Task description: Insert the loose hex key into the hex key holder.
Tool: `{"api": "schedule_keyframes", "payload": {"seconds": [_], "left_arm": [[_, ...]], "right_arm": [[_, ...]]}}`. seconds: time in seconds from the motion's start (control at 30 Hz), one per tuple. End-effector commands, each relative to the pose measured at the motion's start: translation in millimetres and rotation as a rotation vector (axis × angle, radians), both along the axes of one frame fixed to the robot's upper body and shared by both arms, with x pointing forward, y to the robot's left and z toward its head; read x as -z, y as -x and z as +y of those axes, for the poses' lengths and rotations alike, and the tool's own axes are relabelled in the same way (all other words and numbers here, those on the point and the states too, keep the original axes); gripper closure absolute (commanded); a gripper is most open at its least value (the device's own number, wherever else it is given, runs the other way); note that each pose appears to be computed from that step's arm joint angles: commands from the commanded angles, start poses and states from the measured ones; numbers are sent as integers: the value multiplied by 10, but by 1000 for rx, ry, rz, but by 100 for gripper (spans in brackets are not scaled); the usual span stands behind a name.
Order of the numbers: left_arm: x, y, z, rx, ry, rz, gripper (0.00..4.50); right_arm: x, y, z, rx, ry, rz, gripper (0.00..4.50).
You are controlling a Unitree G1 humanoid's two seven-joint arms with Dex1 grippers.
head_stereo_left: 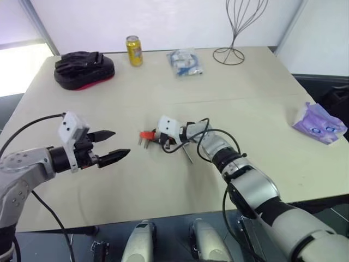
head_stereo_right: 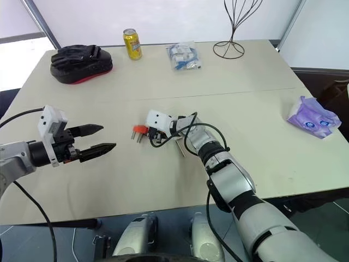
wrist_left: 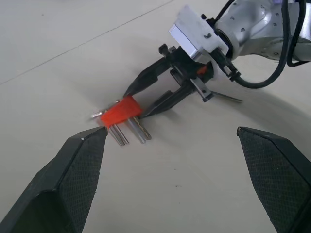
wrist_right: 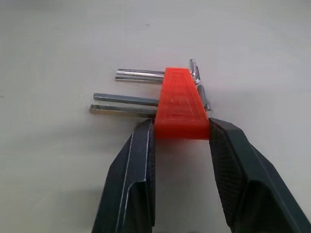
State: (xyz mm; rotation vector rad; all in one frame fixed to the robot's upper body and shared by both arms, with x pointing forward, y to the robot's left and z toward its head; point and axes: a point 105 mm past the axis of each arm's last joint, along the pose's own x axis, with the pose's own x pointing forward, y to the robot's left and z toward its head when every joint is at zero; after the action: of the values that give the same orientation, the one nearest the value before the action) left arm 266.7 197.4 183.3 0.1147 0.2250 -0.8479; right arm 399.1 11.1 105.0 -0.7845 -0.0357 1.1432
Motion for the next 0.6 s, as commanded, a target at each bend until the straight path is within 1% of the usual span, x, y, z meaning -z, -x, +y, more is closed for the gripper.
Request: {"api": "schedule_keyframes", "payload": {"seconds": [0.03, 0.07, 0.17, 0.3, 0.4, 0.5, 0.6], "left_arm": [[-95, -120, -48, 26, 20, -55, 0], [-119, -164, -69, 33, 43, -63, 0], [-179, -306, -99, 37, 122, -65, 0], [-229, -442, -224, 105, 139, -75, 0], [-364, -533, -365, 167, 178, -99, 0], [-507, -581, -509, 236, 219, -113, 0], [-599, -591, -614, 300, 237, -123, 0]], "right_arm": [[-393, -27, -232, -27, 68, -487, 348], [-464, 28, -261, -57, 73, -569, 348], [-636, 186, -337, -120, 81, -751, 348], [-933, 408, -412, -177, 62, -949, 348], [-1236, 545, -445, -192, 27, -1109, 348], [-1480, 642, -469, -198, 2, -1232, 348], [-1615, 690, -480, -204, -8, -1296, 348]]}}
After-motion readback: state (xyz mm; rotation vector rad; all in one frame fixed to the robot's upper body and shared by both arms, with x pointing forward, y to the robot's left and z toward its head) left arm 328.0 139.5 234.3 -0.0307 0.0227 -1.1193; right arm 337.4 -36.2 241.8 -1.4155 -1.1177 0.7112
